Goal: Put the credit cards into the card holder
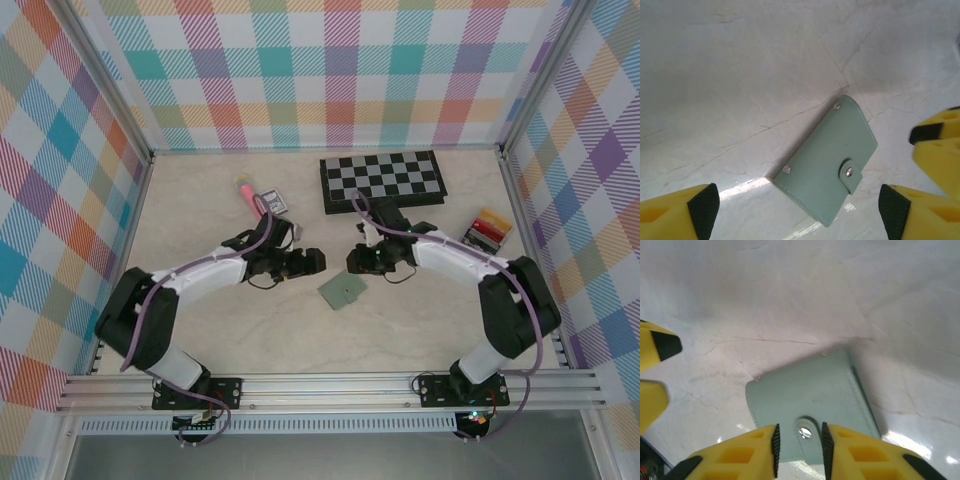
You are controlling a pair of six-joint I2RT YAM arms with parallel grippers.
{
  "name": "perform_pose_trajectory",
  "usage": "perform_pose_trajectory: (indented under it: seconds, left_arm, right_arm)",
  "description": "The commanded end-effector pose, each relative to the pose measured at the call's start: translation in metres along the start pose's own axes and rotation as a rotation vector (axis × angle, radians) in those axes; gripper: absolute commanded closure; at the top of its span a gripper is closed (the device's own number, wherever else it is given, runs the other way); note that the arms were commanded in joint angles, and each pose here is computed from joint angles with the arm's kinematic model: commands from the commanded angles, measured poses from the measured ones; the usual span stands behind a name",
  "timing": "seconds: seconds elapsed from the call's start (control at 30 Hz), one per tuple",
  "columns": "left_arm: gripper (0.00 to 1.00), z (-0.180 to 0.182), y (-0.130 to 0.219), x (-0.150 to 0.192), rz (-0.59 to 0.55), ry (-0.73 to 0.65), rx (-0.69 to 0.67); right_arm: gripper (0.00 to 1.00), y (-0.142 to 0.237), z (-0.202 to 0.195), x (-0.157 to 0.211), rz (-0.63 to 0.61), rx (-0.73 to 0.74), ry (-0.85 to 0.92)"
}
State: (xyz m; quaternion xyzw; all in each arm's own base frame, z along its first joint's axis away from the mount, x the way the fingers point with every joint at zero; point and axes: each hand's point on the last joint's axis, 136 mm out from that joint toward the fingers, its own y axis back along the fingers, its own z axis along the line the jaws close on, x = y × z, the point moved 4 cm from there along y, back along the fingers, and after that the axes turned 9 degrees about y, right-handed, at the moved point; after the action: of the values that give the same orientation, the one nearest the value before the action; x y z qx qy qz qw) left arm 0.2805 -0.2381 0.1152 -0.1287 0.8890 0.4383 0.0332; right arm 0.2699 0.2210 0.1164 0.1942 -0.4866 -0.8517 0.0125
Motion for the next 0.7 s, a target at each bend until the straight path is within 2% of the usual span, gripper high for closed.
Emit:
perform_pose_trajectory:
  seconds: [0.0,0.1,0.2,0.3,0.67]
  left_arm:
    - [0.21,-0.027,-0.014,0.001,0.083,-0.074,0.062]
    - [0.22,-0.031,-0.029,-0.005,0.114,-0.089,0.05]
    - [0.24,-0.03,-0.044,0.002,0.22,-0.099,0.027]
    - [0.28,-0.032,-0.056,0.007,0.291,-0.128,0.012]
    - [0.31,-0.028,-0.071,0.027,0.416,-0.122,0.041]
  right_arm:
    - [0.71,-0.005,-0.012,0.022,0.012,0.015,-0.181]
    - [0.75,-0.007,-0.014,0.032,0.018,0.005,-0.225]
    - [0.77,-0.012,-0.007,0.034,0.026,-0.075,-0.247]
    - [0.78,-0.017,-0.008,0.036,0.04,-0.08,-0.267]
    - [0.8,-0.037,-0.019,0.042,0.065,-0.062,-0.327]
